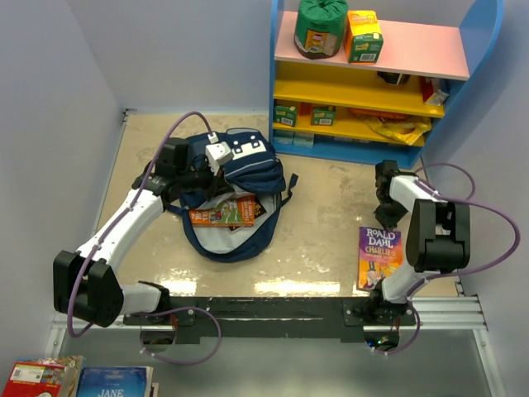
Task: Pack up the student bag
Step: Adjust the book at the center of the board.
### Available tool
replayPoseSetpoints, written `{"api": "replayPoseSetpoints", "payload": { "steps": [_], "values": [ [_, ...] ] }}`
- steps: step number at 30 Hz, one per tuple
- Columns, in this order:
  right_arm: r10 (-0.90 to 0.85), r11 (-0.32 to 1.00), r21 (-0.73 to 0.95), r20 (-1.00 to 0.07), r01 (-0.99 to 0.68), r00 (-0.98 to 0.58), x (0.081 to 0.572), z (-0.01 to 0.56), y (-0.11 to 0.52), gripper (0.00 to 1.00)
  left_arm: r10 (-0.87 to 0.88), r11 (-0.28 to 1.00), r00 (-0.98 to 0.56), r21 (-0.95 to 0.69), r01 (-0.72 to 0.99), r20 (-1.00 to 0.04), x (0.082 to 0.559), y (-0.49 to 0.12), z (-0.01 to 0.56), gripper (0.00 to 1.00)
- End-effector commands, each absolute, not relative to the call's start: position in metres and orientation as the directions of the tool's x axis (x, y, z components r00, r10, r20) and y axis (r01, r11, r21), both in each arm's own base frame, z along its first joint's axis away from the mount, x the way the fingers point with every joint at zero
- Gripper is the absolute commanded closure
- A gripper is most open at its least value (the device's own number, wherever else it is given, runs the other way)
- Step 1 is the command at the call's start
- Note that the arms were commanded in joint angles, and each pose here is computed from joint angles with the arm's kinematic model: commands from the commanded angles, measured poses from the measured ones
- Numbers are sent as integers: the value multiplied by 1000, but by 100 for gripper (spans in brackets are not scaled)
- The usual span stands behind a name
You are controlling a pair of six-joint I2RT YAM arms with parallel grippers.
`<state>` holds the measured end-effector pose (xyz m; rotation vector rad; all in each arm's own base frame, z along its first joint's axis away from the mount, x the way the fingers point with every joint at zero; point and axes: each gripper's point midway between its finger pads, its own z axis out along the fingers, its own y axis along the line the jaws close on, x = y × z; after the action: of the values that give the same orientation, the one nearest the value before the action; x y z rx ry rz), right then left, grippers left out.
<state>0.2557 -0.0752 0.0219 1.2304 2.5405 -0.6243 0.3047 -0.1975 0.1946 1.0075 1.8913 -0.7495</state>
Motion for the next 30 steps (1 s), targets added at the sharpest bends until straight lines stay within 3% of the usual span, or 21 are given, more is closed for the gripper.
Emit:
{"api": "replayPoseSetpoints", "payload": {
  "steps": [1,8,18,23,27,28,30],
  "values": [
    [684,579,-229,-387,783,-618,254,20,-65,100,311,473,-132,33,880,-941,326,-205,241,100],
    [657,666,-146,-350,732,-668,253,12,-8,100,314,477,-130,38,878,-940,327,-204,243,100],
    [518,851,80,-299,520,-802,274,28,143,100,326,498,-135,48,866,-936,325,-197,241,100],
    [430,903,191,-395,385,-812,312,71,194,100,332,517,-145,51,855,-932,328,-192,239,100],
    [346,938,159,-476,308,-808,318,91,194,100,331,518,-146,51,854,-932,327,-191,239,100],
    [317,948,131,-492,291,-811,317,93,189,98,329,517,-144,50,855,-933,327,-191,239,100],
    [296,946,52,-545,320,-785,314,102,166,82,325,517,-148,45,855,-934,326,-191,239,100]
  ]
}}
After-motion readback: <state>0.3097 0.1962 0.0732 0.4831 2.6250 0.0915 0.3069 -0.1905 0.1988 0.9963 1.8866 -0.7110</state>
